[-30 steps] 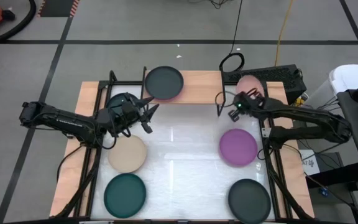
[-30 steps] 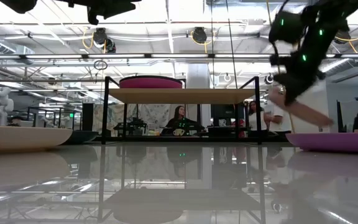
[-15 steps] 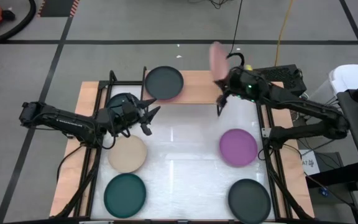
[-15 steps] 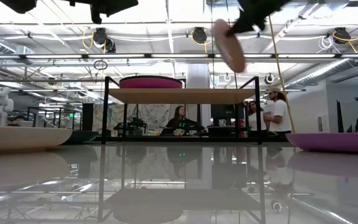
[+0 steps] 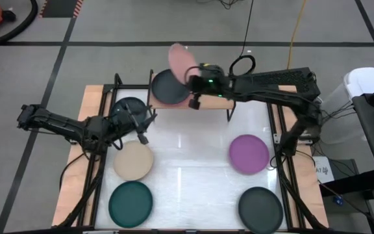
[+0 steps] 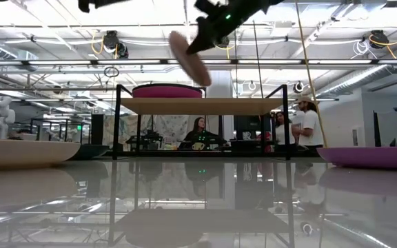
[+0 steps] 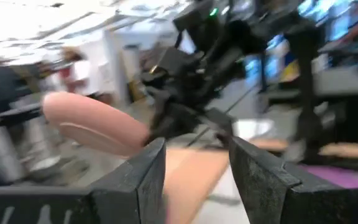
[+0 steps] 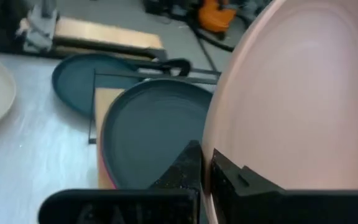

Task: Place and stack plates onto a shelf
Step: Stack the light brown plate on top of the black plate on the shelf

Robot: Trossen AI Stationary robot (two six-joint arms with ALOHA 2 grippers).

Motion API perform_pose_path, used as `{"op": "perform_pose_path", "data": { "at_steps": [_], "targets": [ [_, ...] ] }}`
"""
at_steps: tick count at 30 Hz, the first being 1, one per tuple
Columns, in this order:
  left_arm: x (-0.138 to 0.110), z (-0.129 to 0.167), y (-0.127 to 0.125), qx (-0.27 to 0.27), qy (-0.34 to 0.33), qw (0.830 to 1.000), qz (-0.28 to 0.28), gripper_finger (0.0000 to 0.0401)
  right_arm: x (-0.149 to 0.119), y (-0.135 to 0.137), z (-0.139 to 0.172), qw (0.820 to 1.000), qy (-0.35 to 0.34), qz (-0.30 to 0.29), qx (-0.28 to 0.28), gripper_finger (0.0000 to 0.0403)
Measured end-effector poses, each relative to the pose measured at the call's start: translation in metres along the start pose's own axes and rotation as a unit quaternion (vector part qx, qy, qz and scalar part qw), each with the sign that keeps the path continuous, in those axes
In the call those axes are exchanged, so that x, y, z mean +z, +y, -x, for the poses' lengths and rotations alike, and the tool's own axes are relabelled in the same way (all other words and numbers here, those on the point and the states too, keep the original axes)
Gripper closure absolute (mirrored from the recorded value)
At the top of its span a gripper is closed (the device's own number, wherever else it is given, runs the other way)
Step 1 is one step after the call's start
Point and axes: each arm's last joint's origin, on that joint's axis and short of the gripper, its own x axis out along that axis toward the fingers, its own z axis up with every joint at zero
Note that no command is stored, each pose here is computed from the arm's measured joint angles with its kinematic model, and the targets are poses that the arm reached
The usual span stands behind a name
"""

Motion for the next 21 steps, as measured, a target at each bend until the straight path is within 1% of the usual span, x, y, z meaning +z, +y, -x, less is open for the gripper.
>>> {"op": "perform_pose_path", "data": {
  "at_steps": [2,4,9,14,21],
  "targets": [
    [-0.004,-0.001,0.001,0.02,0.017,1.0,-0.008,0.022,0.0,0.005,-0.017,1.0,0.001,0.012,0.02,0.0402],
    [-0.004,-0.001,0.002,0.024,0.018,1.0,-0.003,0.022,0.0,0.01,-0.029,0.999,0.002,0.017,0.035,0.0402],
    [-0.003,-0.001,0.002,0.026,0.017,1.0,0.002,0.022,-0.007,0.022,-0.049,0.998,0.014,0.034,0.049,0.0402],
    [-0.003,-0.001,0.002,0.026,0.016,1.0,0.006,0.022,-0.01,0.026,-0.054,0.998,0.019,0.032,0.052,0.0398],
    [-0.003,-0.001,0.002,0.026,0.015,1.0,0.007,0.022,-0.008,0.026,-0.052,0.998,0.013,0.026,0.049,0.0348]
  ]
}}
